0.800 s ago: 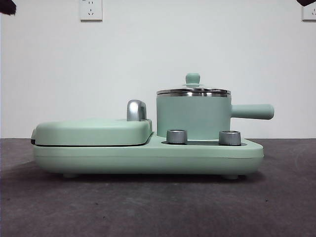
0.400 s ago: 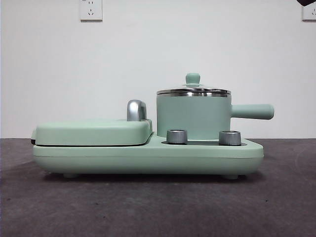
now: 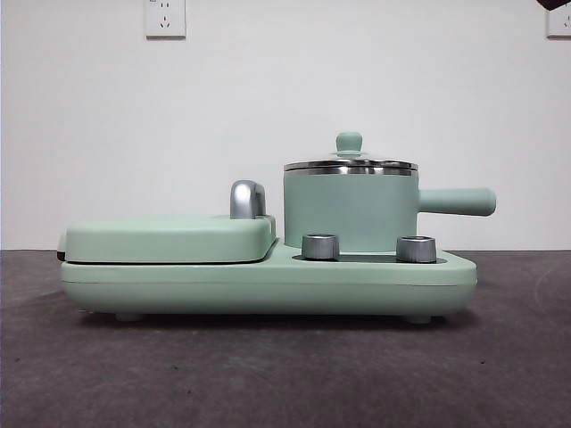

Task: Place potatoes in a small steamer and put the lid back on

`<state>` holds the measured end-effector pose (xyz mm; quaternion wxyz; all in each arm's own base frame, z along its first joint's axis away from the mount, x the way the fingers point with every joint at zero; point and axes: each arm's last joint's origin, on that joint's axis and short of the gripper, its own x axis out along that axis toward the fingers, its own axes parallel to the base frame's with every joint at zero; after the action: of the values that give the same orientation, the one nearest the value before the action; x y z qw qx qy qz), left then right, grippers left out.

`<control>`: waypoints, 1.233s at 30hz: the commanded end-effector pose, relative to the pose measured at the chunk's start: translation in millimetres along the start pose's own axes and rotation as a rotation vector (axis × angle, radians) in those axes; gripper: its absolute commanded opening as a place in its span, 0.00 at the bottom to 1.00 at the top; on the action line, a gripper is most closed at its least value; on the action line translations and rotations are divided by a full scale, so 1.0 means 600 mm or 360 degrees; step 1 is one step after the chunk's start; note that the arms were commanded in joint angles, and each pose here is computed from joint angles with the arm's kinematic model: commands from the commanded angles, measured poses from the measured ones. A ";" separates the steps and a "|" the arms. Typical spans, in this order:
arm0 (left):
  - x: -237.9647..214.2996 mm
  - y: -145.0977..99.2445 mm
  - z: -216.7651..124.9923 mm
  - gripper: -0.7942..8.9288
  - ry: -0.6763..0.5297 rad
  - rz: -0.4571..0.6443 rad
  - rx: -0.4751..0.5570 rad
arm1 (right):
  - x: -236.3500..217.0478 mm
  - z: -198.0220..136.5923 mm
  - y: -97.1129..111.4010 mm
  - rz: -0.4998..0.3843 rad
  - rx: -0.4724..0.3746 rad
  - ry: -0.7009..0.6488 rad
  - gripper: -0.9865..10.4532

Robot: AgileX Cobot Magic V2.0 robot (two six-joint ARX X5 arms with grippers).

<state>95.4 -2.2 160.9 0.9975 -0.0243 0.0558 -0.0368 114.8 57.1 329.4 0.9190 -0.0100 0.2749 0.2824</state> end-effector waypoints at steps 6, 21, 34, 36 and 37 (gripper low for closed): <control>0.003 0.001 -0.010 0.09 0.0025 0.0005 -0.0003 | 0.000 0.005 0.002 0.0010 -0.0009 -0.0018 0.10; 0.003 0.001 -0.010 0.09 0.0024 0.0005 -0.0003 | -0.010 -0.010 -0.007 -0.0125 -0.0260 -0.0108 0.10; 0.003 0.001 -0.010 0.09 0.0024 0.0005 -0.0003 | 0.045 -0.202 -0.075 -0.0624 -0.0204 -0.0629 0.10; 0.003 0.001 -0.010 0.09 0.0024 0.0005 -0.0003 | 0.051 -0.222 -0.079 -0.0661 -0.0190 -0.0637 0.10; 0.003 0.001 -0.010 0.09 0.0024 0.0005 -0.0003 | 0.054 -0.230 -0.081 -0.0673 -0.0187 -0.0640 0.10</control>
<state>95.1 -2.2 160.1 0.9972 -0.0244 0.0598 -0.0369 94.3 9.1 187.8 0.9902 -0.0621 0.0772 0.0981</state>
